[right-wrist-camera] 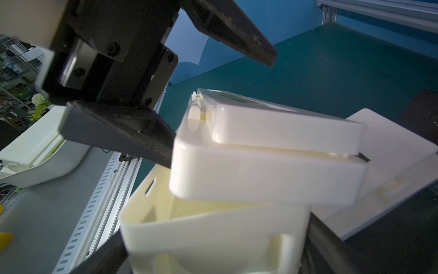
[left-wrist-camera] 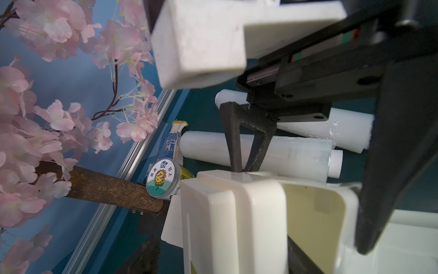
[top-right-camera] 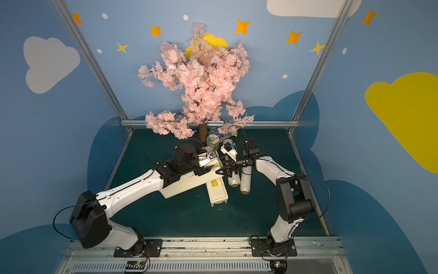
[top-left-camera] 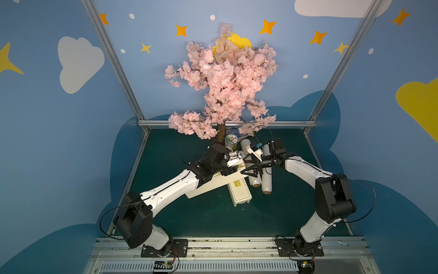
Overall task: Put plastic wrap rolls into dispensers
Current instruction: Open the lid of the plastic wrap cutting box.
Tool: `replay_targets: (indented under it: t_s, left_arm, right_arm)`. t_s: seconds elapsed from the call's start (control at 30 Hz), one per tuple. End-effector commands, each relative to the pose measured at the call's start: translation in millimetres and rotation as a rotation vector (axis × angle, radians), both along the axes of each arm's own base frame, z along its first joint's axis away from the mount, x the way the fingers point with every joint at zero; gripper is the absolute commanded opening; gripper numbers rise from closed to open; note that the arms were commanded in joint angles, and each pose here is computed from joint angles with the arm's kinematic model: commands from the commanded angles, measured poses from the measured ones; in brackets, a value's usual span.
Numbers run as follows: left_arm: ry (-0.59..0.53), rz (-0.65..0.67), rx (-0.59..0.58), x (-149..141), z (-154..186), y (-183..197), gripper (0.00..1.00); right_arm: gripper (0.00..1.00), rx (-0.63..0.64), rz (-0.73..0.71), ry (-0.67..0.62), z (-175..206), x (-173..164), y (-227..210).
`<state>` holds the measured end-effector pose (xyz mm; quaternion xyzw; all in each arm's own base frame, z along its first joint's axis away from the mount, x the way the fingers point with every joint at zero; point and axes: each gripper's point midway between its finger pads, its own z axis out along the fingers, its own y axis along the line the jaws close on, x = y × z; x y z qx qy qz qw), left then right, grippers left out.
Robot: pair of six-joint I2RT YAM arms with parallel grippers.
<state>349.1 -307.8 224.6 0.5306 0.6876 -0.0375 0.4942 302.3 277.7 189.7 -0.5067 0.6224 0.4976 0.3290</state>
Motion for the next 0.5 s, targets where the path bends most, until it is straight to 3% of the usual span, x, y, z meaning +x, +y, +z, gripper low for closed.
replay_targets:
  t_s: [0.0,0.37,0.47]
  left_arm:
    - [0.162,0.009,0.07,-9,-44,8,0.76]
    - [0.17,0.021,0.07,-6,-42,16,0.37]
    - [0.157,0.049,0.041,0,-31,25,0.31]
  right_arm:
    - [0.34,0.056,0.037,-0.114,36,-5,6]
    - [0.34,0.073,0.02,-0.128,38,0,5]
    - [0.34,0.075,0.014,-0.12,35,1,4]
